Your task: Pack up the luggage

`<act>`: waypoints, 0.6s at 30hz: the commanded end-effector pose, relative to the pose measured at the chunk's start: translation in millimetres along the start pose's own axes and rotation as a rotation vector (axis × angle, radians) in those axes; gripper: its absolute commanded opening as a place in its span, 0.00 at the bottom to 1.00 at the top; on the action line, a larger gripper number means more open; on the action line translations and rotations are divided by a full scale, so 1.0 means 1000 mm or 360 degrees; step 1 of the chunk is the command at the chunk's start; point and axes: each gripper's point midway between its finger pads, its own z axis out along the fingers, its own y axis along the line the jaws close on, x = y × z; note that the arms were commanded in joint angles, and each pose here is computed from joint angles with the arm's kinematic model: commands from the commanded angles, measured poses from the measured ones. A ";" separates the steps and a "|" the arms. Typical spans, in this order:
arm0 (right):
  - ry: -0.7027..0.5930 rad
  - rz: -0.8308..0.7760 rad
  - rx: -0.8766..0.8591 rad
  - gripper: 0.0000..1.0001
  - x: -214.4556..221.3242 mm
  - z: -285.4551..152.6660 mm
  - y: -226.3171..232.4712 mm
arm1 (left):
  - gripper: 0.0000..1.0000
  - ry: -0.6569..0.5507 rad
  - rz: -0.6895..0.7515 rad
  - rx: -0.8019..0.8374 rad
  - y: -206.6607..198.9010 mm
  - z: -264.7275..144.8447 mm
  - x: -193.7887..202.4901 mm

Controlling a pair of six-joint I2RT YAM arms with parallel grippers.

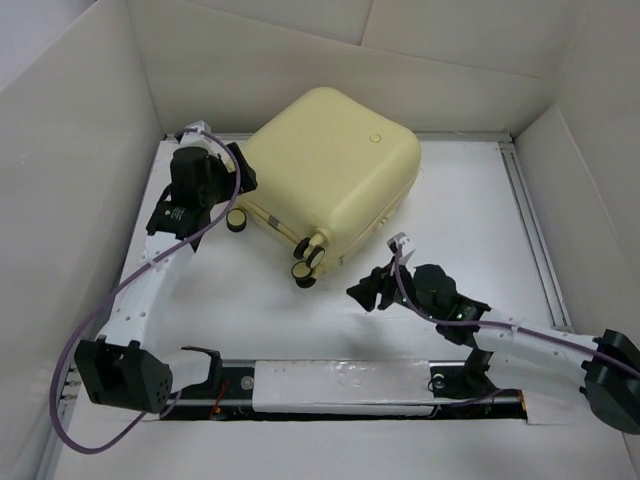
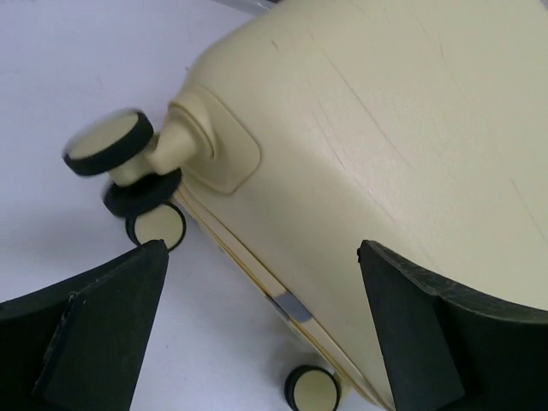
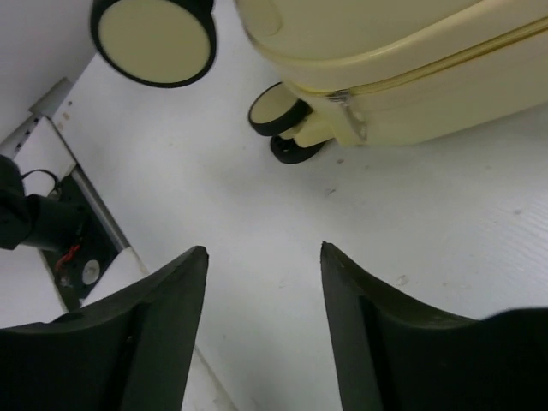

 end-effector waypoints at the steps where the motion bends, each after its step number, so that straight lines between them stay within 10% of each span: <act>1: -0.0117 0.0070 -0.0155 0.63 -0.016 0.001 0.033 | 0.92 0.0038 0.0034 -0.0174 0.017 0.016 0.001; 5: -0.0154 0.0105 -0.0297 1.00 -0.020 -0.004 0.086 | 0.93 0.0019 0.0051 -0.0230 0.020 0.021 -0.009; 18: -0.0360 0.0219 0.0123 1.00 -0.085 0.056 0.103 | 0.93 -0.0135 -0.0126 -0.0190 0.023 0.008 -0.036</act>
